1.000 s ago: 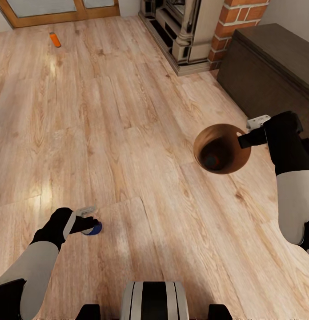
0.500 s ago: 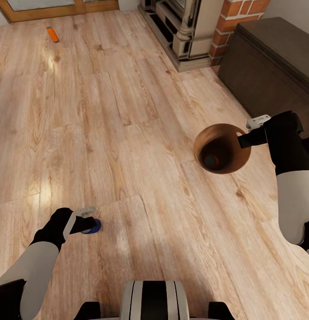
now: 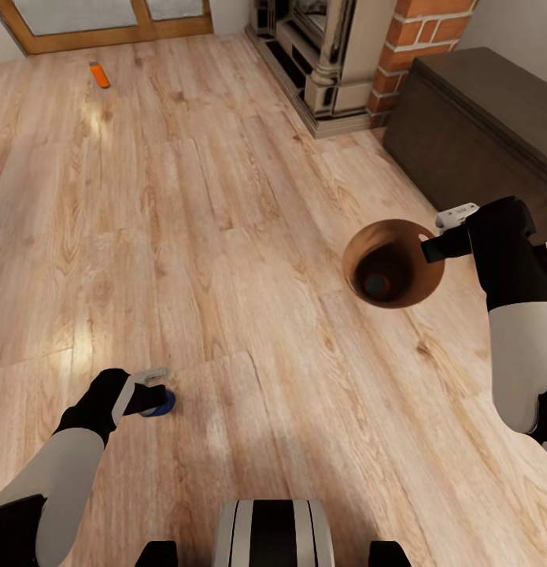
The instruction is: Put the three can of soda from the living room inside the tash can in the kitchen.
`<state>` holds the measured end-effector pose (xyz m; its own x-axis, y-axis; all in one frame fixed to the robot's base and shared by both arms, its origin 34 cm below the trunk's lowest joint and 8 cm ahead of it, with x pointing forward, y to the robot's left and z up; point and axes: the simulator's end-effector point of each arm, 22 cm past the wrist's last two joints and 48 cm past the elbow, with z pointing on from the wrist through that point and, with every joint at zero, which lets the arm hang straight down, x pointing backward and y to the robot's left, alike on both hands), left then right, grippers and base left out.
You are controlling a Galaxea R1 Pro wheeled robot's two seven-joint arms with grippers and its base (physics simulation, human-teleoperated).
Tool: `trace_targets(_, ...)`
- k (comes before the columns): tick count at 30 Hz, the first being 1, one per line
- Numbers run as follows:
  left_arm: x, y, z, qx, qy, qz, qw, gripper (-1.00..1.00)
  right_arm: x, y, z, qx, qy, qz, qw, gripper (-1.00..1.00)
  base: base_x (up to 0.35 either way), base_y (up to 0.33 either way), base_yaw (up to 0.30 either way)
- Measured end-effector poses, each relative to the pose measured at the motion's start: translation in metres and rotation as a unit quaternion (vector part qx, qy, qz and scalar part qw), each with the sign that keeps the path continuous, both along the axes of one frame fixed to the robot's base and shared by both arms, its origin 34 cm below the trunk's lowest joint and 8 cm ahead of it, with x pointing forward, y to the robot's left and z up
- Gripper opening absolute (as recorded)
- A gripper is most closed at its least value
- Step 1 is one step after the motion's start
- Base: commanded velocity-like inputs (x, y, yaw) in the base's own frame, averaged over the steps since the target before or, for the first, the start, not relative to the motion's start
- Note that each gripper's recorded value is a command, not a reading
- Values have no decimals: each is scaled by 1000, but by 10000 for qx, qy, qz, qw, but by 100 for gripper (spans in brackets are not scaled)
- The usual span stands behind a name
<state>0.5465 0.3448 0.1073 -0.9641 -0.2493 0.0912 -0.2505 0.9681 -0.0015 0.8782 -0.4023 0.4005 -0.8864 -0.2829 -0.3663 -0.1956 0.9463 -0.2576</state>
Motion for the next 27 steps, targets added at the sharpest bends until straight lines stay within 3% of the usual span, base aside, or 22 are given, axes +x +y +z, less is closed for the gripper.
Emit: trace_targets(27,18,-5,60,-61,-28,-15,10000,-100,15,5,60,56,-27,18,10000,-100,0,0,0)
